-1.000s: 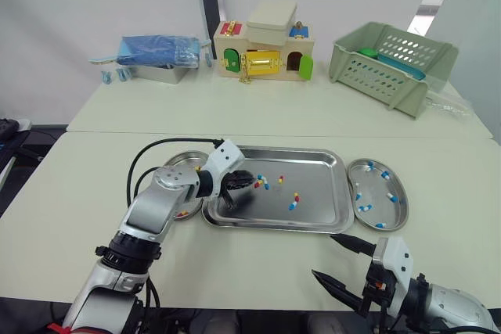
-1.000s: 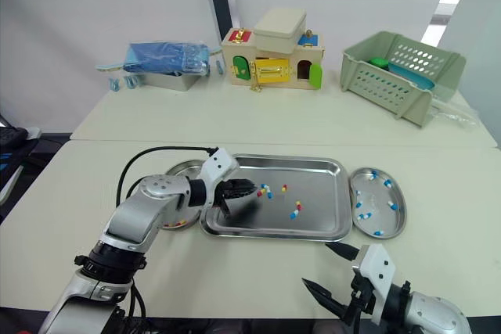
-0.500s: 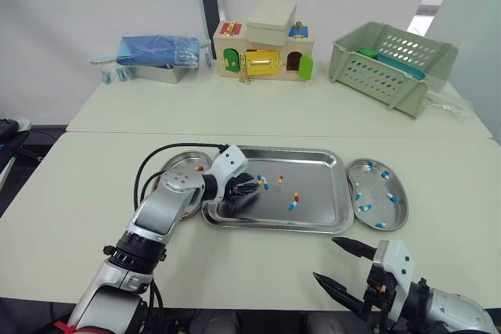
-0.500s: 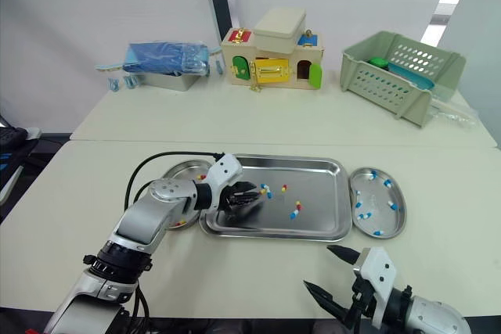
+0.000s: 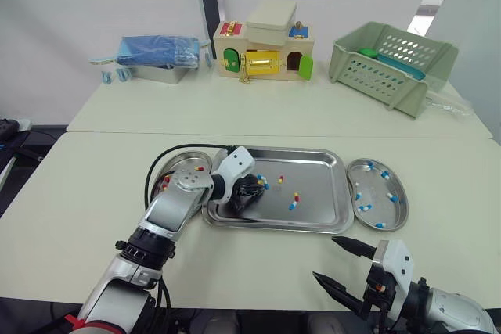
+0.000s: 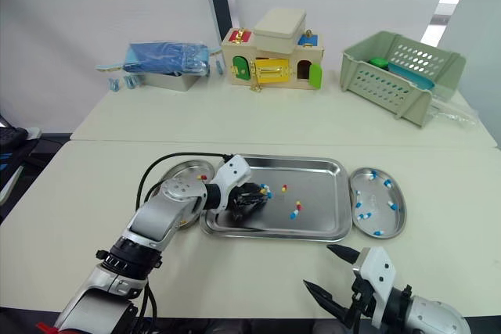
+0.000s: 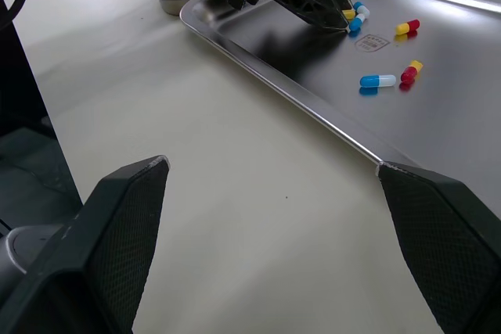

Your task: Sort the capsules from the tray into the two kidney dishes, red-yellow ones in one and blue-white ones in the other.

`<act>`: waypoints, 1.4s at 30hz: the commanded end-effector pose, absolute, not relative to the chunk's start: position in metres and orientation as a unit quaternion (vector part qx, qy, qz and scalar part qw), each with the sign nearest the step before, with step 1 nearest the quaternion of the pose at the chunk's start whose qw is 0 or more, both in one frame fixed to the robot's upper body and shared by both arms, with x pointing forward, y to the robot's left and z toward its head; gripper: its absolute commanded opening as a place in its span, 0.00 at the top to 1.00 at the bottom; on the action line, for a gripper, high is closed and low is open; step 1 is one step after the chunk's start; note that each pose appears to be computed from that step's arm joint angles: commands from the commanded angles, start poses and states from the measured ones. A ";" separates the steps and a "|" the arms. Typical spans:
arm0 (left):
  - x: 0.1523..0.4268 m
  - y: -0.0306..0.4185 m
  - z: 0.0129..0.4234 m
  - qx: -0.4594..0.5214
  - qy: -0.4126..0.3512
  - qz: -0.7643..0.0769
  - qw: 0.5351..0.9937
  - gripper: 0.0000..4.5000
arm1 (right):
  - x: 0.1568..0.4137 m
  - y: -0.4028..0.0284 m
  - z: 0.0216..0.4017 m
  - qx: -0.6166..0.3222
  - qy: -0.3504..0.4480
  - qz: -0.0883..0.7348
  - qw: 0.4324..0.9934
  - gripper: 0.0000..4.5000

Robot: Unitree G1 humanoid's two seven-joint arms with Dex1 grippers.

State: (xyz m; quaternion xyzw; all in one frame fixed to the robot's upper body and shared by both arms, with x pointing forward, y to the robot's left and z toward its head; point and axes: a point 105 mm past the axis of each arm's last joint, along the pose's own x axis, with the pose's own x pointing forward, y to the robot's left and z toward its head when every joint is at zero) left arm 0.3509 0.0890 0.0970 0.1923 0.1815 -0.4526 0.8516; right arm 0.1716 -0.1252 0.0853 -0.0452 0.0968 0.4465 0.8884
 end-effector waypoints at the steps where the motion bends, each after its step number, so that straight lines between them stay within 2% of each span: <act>1: 0.351 0.084 0.101 0.200 0.172 -0.461 0.848 0.69 | 0.171 -0.121 0.092 -0.047 0.080 0.452 0.887 0.00; 4: 0.351 0.085 0.101 0.201 0.173 -0.460 0.847 0.82 | 0.172 -0.121 0.092 -0.047 0.079 0.452 0.887 0.00; 7: 0.351 0.086 0.102 0.202 0.173 -0.458 0.848 1.00 | 0.173 -0.121 0.093 -0.048 0.078 0.452 0.887 0.00; 14: 0.352 0.085 0.105 0.202 0.163 -0.457 0.850 1.00 | 0.174 -0.121 0.093 -0.050 0.077 0.454 0.886 0.00; 20: 0.343 0.088 0.124 0.180 0.149 -0.471 0.851 1.00 | 0.171 -0.119 0.093 -0.049 0.074 0.462 0.882 0.00; 26: 0.329 0.133 0.144 0.175 0.164 -0.426 0.872 1.00 | 0.165 -0.117 0.089 -0.061 0.080 0.489 0.866 0.00; 35: 0.326 0.216 0.147 0.172 0.198 -0.294 0.919 1.00 | 0.171 -0.122 0.090 -0.077 0.078 0.510 0.853 0.00; 42: 0.322 0.235 0.135 0.167 0.206 -0.266 0.927 1.00 | 0.177 -0.123 0.090 -0.082 0.078 0.520 0.847 0.00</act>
